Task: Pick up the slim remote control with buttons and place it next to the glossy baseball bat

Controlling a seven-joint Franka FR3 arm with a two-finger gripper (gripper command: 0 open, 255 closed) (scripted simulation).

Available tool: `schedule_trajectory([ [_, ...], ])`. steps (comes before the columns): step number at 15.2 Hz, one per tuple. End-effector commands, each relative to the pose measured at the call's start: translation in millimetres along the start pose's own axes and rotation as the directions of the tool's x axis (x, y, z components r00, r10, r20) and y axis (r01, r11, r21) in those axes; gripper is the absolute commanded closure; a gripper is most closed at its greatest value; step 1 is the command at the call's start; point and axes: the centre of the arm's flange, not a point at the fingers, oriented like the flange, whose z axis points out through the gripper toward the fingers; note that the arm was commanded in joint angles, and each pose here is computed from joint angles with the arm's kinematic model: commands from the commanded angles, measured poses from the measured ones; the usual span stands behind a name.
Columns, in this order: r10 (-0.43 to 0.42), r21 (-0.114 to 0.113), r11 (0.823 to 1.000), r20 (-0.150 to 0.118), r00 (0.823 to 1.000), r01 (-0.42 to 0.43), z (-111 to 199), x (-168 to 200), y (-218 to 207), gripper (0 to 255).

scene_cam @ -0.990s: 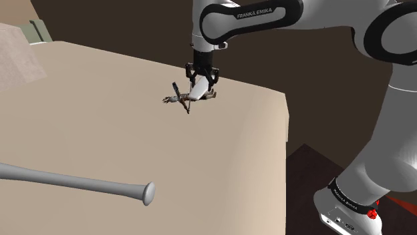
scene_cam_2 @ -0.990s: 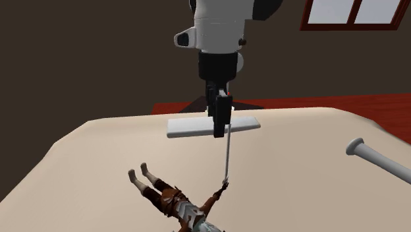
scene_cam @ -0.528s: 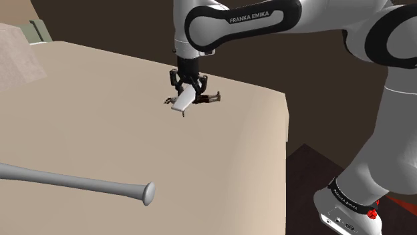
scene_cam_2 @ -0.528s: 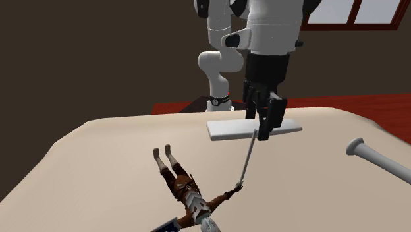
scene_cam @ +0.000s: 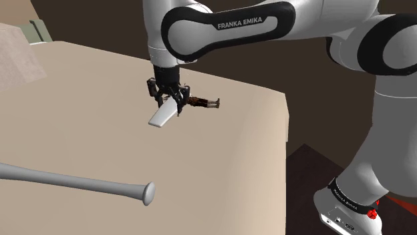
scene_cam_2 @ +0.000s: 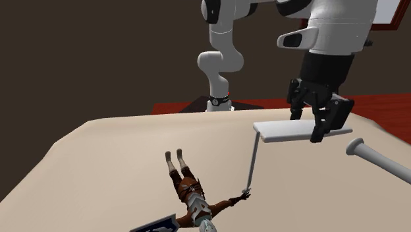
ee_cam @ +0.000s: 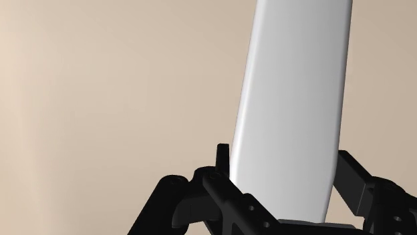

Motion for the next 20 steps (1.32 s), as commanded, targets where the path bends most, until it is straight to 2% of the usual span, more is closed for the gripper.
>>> schedule_trajectory([
  [1, 0.001, 0.001, 1.0, 0.0, 1.0, -0.001, 0, -29, -6, 255],
  [20, 0.001, 0.001, 1.0, 0.0, 1.0, -0.001, 100, -30, -5, 255],
])
